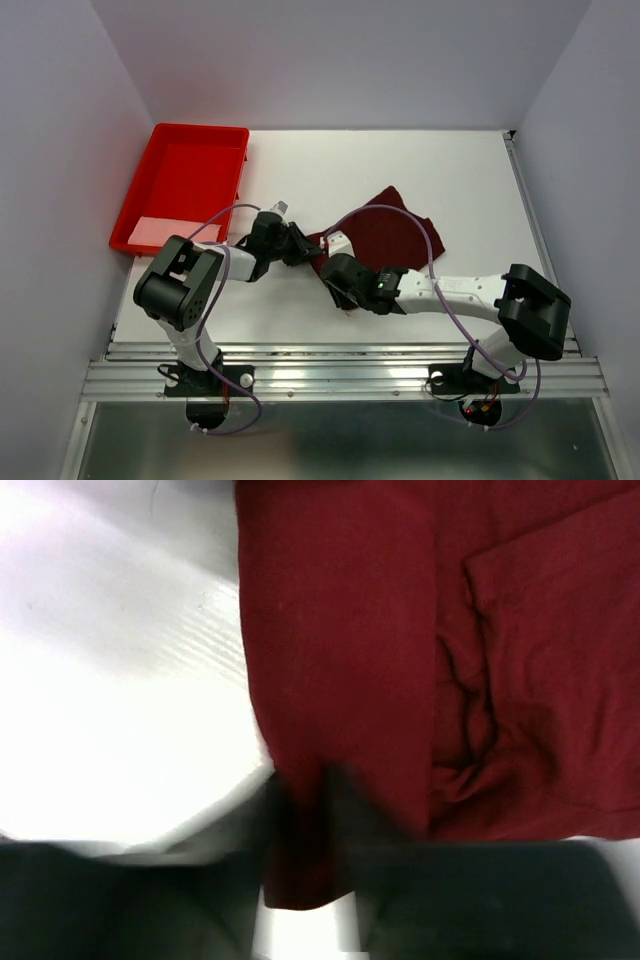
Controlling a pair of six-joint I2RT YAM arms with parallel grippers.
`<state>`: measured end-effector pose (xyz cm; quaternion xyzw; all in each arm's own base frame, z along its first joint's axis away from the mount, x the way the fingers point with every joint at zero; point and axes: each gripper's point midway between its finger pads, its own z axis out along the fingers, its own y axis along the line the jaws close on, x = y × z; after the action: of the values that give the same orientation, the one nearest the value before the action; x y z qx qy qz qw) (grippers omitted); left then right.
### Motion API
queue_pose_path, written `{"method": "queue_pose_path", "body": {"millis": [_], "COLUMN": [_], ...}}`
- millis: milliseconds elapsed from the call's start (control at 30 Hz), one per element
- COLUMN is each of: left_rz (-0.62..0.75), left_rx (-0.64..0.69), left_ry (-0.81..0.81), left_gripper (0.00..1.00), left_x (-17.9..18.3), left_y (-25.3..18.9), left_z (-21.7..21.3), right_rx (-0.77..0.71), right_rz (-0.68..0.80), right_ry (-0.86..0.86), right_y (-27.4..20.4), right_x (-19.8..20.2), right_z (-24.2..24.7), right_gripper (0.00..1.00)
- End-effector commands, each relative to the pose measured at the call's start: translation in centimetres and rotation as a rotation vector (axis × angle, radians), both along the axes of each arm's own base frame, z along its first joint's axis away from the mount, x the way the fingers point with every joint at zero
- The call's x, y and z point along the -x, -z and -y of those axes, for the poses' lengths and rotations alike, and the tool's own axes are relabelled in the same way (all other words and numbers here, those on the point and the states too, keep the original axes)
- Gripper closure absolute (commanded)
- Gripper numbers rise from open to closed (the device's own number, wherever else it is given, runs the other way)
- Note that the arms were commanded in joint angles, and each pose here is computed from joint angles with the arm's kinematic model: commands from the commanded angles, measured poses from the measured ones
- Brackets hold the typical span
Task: Roll the t-shirts
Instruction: Roll the T-shirt to the center of the board.
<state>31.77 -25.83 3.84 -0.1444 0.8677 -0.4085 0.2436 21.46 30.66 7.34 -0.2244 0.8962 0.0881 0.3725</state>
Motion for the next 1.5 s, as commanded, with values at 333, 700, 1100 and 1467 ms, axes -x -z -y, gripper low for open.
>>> {"method": "queue_pose_path", "body": {"millis": [333,700,1100,1467], "left_rz": [-0.038,-0.093,-0.076,-0.082], "left_rx": [-0.095,-0.168,-0.178,-0.209], "left_ry": [-0.001,-0.015,-0.029,-0.026], "left_gripper": [1.0,1.0,1.0,1.0], "left_x": [-0.1,-0.3,-0.4,-0.3], "left_y": [-1.5,-1.3,-2.0,-1.8], "left_z": [-0.5,-1.2,-1.5,-1.9], "right_rx": [0.134,0.427,0.561,0.482], "right_rz": [0.112,0.229,0.307,0.325], "right_ry": [-0.036,-0.066,-0.01,0.047], "right_y": [-2.7,-0.1,1.7,1.5], "right_x": [-0.3,0.7,-0.3,-0.5], "right_z": [-0.4,-0.9,0.4,-0.2], "right_gripper": [0.14,0.12,0.32,0.85]}}
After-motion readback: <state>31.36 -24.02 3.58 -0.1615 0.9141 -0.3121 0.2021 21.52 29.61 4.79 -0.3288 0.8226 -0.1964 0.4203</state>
